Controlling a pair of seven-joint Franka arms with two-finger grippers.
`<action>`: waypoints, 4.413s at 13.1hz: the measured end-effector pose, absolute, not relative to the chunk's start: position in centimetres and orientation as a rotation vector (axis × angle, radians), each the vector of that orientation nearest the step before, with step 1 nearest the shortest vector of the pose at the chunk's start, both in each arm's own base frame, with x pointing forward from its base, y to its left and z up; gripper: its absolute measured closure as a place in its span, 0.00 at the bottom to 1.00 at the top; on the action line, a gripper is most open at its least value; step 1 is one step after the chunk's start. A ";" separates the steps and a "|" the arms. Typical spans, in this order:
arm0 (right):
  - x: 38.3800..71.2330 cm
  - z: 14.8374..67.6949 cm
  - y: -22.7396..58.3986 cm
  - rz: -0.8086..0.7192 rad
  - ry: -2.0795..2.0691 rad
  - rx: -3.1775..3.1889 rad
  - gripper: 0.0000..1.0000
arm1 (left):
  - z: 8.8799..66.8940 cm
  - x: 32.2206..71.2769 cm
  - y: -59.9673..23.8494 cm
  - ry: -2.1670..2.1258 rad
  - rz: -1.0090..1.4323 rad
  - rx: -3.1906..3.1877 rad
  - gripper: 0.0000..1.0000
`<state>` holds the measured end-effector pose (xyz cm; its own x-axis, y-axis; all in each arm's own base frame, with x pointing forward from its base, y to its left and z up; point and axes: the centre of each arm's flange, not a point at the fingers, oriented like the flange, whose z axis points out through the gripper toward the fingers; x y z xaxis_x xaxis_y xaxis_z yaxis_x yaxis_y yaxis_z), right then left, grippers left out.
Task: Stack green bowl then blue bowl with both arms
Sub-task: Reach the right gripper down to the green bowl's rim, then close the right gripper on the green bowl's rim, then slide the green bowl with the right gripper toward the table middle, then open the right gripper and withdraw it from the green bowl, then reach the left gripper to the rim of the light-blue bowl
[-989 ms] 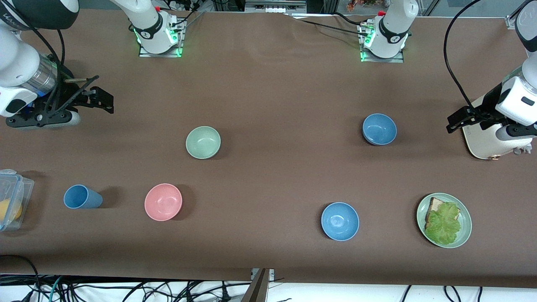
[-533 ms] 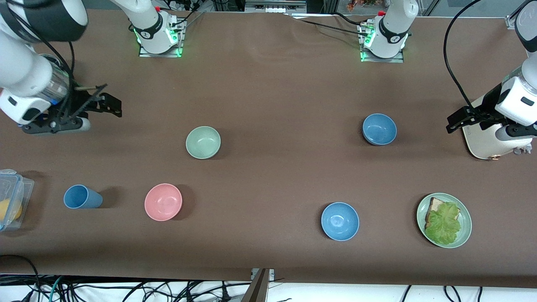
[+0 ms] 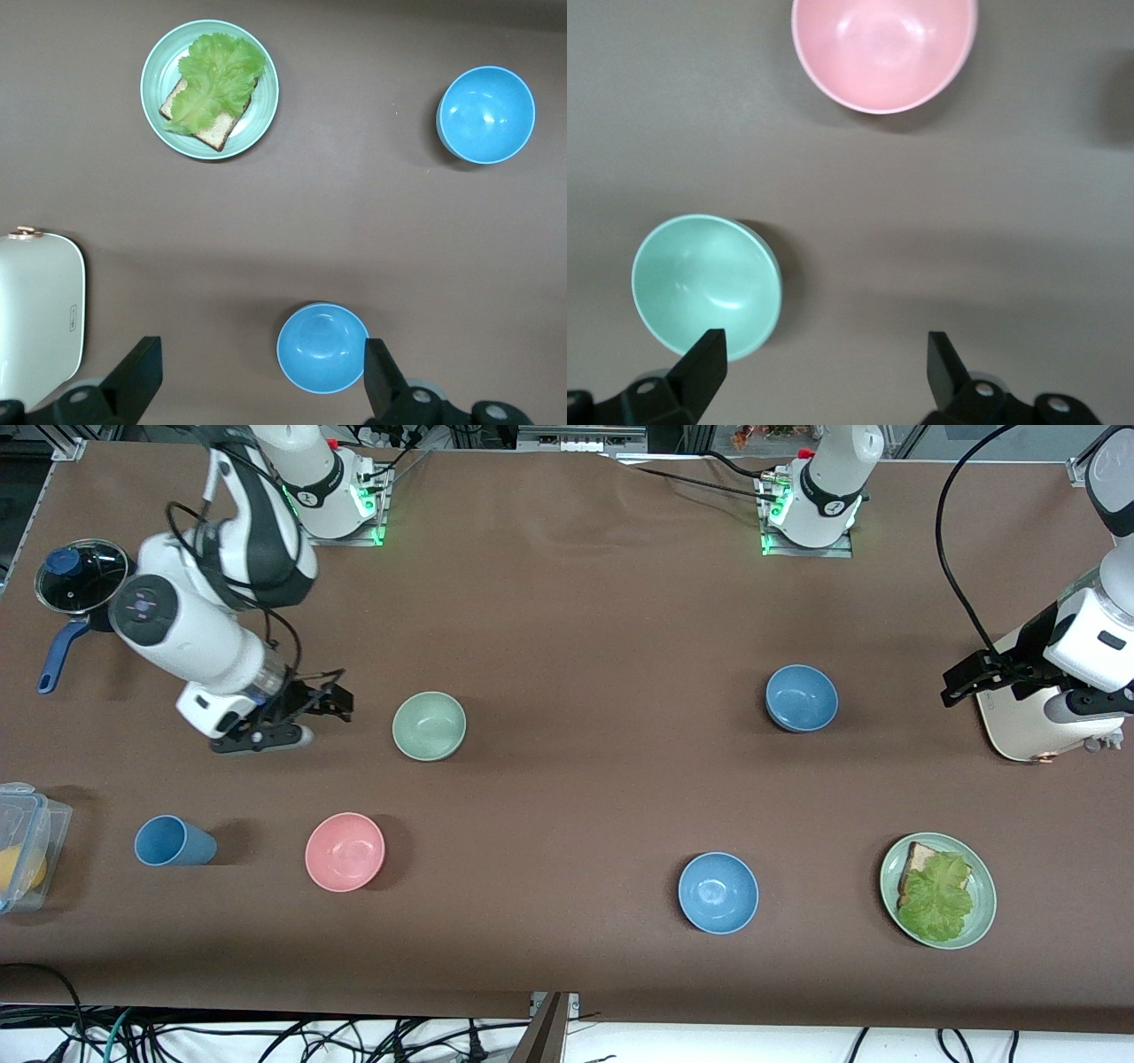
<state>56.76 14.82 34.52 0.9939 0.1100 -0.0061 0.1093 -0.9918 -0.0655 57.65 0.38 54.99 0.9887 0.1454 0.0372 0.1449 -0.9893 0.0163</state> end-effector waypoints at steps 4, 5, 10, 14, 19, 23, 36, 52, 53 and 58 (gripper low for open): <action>56.0 28.2 19.8 -0.003 -0.123 -3.056 0.00 | 55.0 57.7 0.4 0.229 0.059 3.119 0.00; 55.7 26.7 20.6 -0.013 -0.126 -3.054 0.00 | 55.0 57.7 0.4 0.229 0.059 3.119 0.00; 54.4 22.3 20.8 -0.044 -0.120 -3.050 0.01 | 55.0 57.7 0.5 0.231 0.059 3.119 0.00; 53.5 21.1 20.9 -0.040 -0.044 -3.052 0.41 | 55.0 57.7 0.9 0.241 0.059 3.118 0.00; 53.1 21.6 23.0 -0.058 0.017 -3.041 0.95 | 55.0 57.7 0.9 0.243 0.059 3.118 0.00; 54.6 24.5 29.1 -0.094 0.146 -2.999 0.96 | 55.0 57.6 1.5 0.260 0.059 3.117 0.00; 52.8 21.6 48.0 -0.105 0.430 -2.879 0.64 | 54.8 57.4 0.6 0.231 0.026 3.120 0.00; 59.8 53.5 10.8 0.089 -0.029 -3.102 0.00 | 47.1 59.5 1.5 0.255 -0.187 3.088 0.00; 59.1 54.7 9.2 0.098 -0.054 -3.098 0.00 | 44.8 59.8 1.7 0.228 -0.248 3.079 0.00; 58.4 55.4 7.4 0.113 -0.062 -3.089 0.00 | 34.2 57.1 2.7 -0.023 -0.319 2.907 0.00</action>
